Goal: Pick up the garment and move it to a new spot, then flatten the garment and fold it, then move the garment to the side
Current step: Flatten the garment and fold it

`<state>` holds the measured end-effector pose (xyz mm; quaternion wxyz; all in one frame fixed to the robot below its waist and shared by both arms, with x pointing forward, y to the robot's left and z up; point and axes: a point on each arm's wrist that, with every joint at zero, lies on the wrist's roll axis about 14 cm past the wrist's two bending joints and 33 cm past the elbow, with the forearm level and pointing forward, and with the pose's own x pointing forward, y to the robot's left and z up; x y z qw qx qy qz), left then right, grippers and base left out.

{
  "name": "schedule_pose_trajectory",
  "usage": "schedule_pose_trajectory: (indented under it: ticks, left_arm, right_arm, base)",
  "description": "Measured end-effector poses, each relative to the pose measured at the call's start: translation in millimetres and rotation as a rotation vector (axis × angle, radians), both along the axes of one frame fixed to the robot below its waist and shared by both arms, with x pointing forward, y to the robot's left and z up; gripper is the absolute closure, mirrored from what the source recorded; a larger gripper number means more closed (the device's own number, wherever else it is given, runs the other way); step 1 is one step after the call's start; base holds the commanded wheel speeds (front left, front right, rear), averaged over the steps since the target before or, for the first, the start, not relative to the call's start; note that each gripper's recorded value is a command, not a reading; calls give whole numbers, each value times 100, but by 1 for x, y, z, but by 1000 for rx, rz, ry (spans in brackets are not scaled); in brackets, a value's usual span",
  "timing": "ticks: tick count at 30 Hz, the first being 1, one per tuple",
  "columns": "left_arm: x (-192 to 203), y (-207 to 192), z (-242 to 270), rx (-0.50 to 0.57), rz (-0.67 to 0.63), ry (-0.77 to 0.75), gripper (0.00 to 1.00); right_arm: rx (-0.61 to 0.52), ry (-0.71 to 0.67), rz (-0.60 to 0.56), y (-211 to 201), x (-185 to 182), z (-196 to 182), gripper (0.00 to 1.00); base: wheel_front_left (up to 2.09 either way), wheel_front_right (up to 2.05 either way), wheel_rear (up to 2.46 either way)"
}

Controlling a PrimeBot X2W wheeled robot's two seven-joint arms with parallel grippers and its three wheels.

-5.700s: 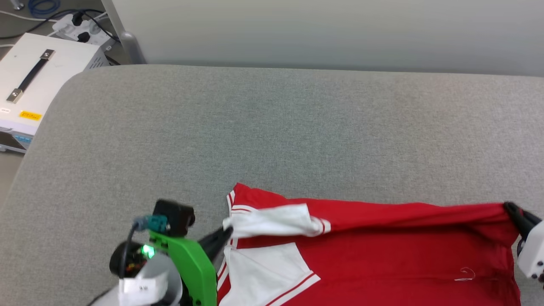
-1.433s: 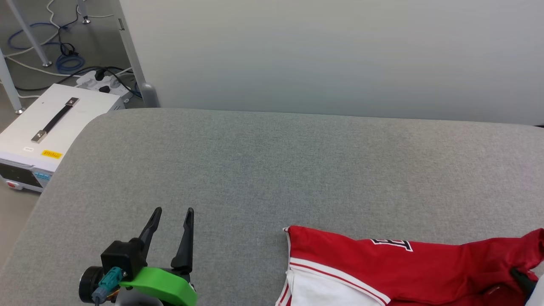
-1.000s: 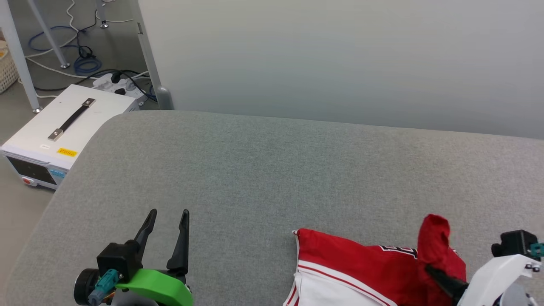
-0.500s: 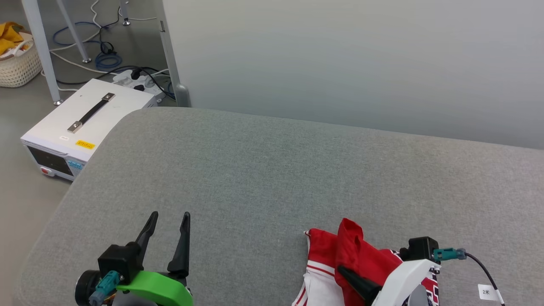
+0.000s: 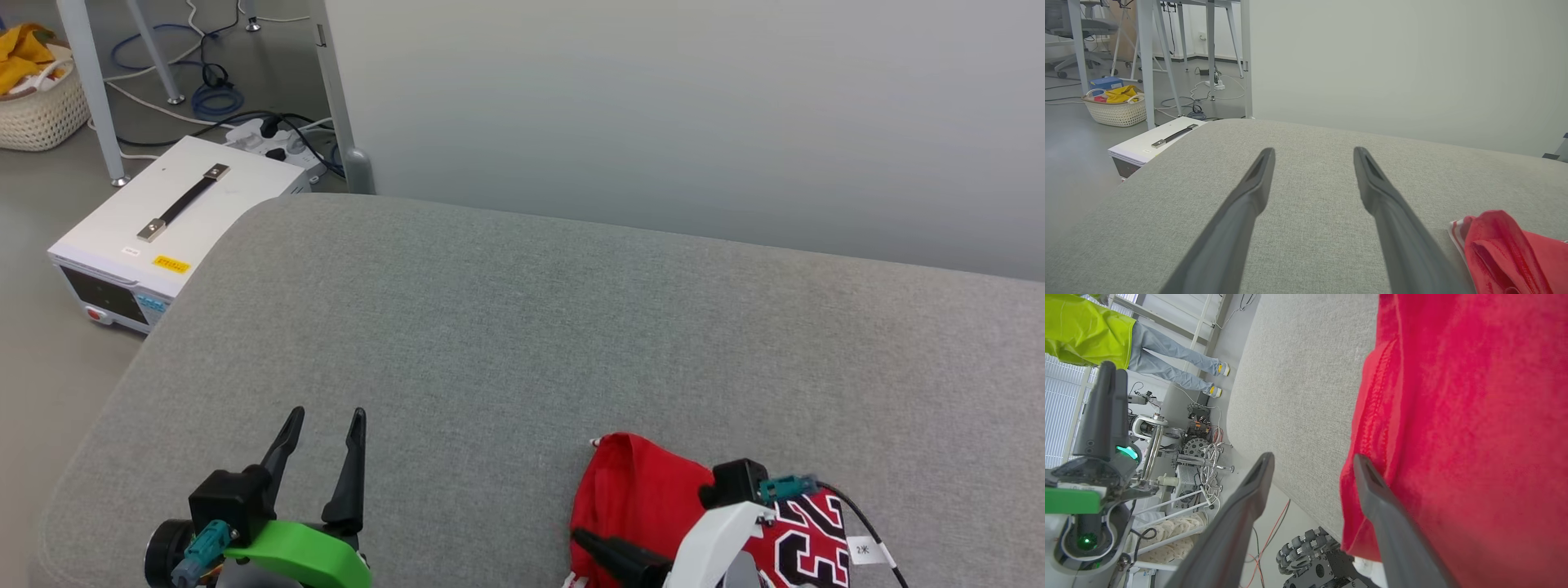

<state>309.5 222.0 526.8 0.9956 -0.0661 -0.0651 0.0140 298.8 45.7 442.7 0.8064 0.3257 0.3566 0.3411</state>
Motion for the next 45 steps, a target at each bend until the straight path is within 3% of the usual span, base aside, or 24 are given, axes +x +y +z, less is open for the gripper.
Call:
schedule_pose_trajectory:
  ticks: [5,9,18,24,29,33,45]
  left_arm:
    - [2,-4,2,1,-15,-6,0]
    - [5,-10,3,2,-34,-10,0]
    - [14,-25,5,-1,-84,-14,0]
    - [19,-35,6,-5,-112,-15,0]
    - [22,-44,9,-25,-135,-26,0]
    - [23,-47,11,-45,-139,-32,0]
    - [21,-55,9,-93,-162,-32,0]
  right_arm:
    - [12,-85,-37,-7,17,23,0]
    - [-50,-224,-105,-30,42,47,0]
    - [-412,-663,-271,-127,85,111,0]
    - [-564,-853,-408,-191,91,143,0]
    - [-605,-903,-538,-233,77,149,0]
    - [-597,-864,-645,-259,61,139,0]
    - [-514,-826,-740,-256,40,121,0]
  base:
    - [0,0,0]
    - [0,0,0]
    - [0,0,0]
    - [0,0,0]
    - [0,0,0]
    - [0,0,0]
    - [0,0,0]
